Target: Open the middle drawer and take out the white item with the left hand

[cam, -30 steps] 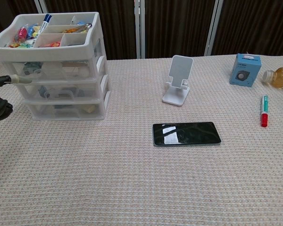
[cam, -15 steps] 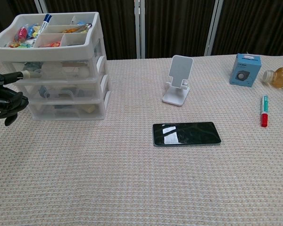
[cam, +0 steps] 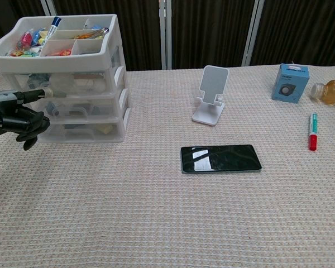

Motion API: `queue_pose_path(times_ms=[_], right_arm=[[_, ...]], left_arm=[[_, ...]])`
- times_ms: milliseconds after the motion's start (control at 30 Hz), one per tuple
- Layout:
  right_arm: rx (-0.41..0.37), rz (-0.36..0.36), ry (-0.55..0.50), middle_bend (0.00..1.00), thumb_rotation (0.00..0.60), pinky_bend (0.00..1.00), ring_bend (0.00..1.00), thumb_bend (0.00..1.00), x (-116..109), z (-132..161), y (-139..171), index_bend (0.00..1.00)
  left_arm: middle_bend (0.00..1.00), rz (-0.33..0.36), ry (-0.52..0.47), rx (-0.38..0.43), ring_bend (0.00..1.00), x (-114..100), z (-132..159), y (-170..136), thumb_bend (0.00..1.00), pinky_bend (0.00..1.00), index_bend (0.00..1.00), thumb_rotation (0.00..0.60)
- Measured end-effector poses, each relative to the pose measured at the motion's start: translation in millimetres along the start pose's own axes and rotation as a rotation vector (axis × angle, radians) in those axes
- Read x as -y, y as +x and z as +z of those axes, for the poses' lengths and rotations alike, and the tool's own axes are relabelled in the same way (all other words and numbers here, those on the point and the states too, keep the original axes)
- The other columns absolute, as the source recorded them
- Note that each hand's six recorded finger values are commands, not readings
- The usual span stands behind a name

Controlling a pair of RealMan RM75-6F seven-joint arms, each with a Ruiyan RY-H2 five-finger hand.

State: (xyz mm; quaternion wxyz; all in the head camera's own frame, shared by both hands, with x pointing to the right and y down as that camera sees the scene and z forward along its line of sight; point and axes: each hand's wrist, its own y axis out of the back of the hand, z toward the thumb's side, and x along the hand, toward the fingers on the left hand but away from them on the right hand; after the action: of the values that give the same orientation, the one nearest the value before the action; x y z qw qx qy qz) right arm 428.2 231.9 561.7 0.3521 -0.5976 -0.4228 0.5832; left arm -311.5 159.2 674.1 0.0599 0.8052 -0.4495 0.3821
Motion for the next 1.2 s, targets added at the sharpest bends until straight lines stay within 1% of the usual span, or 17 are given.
queue_pose_path(times_ms=[300, 533, 800, 933, 1200], right_arm=[[0.000, 0.013, 0.010, 0.00, 0.600, 0.00, 0.00, 0.00, 4, 1, 0, 0.00], [0.001, 0.014, 0.003, 0.00, 0.600, 0.00, 0.00, 0.00, 3, 1, 1, 0.00], [0.000, 0.018, -0.003, 0.00, 0.600, 0.00, 0.00, 0.00, 3, 1, 1, 0.00], [-0.002, 0.022, 0.001, 0.00, 0.600, 0.00, 0.00, 0.00, 5, 2, 1, 0.00], [-0.005, 0.030, 0.009, 0.00, 0.600, 0.00, 0.00, 0.00, 8, 4, 2, 0.00]], left_arm=[[0.79, 0.010, -0.017, 0.026, 0.80, 4, 7, 6, 0.78, 0.67, 0.07, 0.600], [0.79, -0.006, -0.018, 0.024, 0.80, 8, 9, 11, 0.78, 0.67, 0.07, 0.600], [0.79, -0.014, -0.010, 0.030, 0.80, 12, 11, 16, 0.79, 0.67, 0.11, 0.600], [0.79, -0.013, -0.013, 0.036, 0.80, 12, 13, 16, 0.78, 0.67, 0.13, 0.600], [0.79, -0.023, -0.009, 0.051, 0.80, 13, 14, 12, 0.79, 0.67, 0.13, 0.600]])
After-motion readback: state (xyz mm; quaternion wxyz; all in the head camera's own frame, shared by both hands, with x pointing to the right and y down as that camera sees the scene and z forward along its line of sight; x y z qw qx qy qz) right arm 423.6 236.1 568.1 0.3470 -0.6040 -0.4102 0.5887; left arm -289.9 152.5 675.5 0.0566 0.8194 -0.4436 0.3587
